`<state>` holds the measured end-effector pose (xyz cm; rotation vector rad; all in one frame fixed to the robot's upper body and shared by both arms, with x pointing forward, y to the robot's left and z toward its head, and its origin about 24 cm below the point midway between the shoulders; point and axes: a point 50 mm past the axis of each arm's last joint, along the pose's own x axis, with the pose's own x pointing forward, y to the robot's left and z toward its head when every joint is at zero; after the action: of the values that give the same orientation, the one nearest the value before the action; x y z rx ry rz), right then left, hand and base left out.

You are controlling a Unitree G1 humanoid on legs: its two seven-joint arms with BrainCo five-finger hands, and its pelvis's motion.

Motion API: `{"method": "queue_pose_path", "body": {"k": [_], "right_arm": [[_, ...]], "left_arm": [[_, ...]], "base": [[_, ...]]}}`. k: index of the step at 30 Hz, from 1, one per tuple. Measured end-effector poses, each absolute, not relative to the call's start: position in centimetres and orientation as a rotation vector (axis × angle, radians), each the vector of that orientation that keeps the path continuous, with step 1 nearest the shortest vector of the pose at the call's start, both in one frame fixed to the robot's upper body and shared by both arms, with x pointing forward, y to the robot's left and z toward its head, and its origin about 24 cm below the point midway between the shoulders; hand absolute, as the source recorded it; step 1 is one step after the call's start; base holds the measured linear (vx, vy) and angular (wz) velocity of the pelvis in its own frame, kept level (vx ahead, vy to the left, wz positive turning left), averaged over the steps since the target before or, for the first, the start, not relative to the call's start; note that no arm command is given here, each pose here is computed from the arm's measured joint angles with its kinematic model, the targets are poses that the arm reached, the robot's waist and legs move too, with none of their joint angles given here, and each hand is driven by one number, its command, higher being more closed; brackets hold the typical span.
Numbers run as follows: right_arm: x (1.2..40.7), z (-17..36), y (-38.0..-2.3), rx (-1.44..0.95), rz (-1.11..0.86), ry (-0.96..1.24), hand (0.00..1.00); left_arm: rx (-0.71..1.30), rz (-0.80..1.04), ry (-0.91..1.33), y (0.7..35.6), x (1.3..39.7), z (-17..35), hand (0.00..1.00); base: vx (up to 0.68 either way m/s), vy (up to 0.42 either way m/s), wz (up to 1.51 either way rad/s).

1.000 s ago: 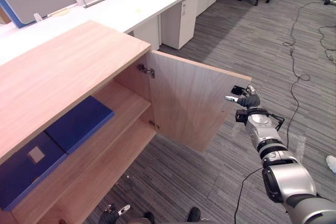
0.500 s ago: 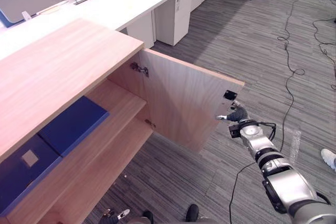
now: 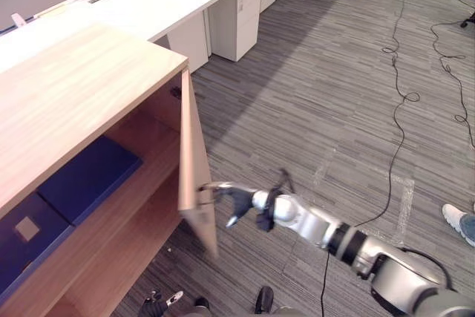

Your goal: Walk over to the cabinet, pick up the folder, carry it to the office cabinet, place the folder inside the office cabinet, then close the office cabinet door

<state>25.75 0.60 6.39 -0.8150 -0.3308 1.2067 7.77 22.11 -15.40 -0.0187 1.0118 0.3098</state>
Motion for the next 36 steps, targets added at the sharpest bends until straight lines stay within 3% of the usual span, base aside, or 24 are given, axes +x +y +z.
{"method": "queue_pose_path", "body": {"k": [2, 8, 19, 23, 29, 34, 36], "right_arm": [[24.4, 7.1, 3.6, -0.765, 1.283, -0.396, 0.00], [20.1, 4.3, 6.0, -0.761, 1.562, -0.326, 0.00], [20.5, 0.8, 5.0, -0.839, 1.540, -0.180, 0.00], [22.1, -3.4, 2.0, -0.944, 1.345, 0.004, 0.00], [20.3, -10.0, -4.1, -0.991, 1.134, 0.387, 0.00], [19.0, -13.6, -13.2, -0.632, 0.497, 0.859, 0.00], [15.6, -15.0, -18.2, -0.449, 0.184, 1.022, 0.00]], "left_arm": [[-0.030, 0.332, 1.010, 22.1, 7.8, -15.4, 0.00], [-0.052, 0.400, 1.042, 22.8, 6.9, -15.6, 0.00], [-0.081, 0.446, 1.027, 23.1, 7.2, -15.5, 0.00], [-0.089, 0.441, 0.998, 22.7, 8.6, -15.4, 0.00], [-0.052, 0.423, 1.020, 22.7, 8.0, -15.5, 0.00], [-0.032, 0.395, 1.027, 22.5, 8.1, -15.5, 0.00], [-0.002, 0.358, 1.057, 22.5, 7.6, -15.7, 0.00]], "base": [[-0.01, 0.041, 0.09], [-0.03, 0.058, 0.09], [-0.03, 0.009, 0.32], [-0.04, -0.019, 1.03], [0.05, 0.078, 0.79], [0.17, 0.255, 0.71], [0.19, 0.304, 1.51]]}}
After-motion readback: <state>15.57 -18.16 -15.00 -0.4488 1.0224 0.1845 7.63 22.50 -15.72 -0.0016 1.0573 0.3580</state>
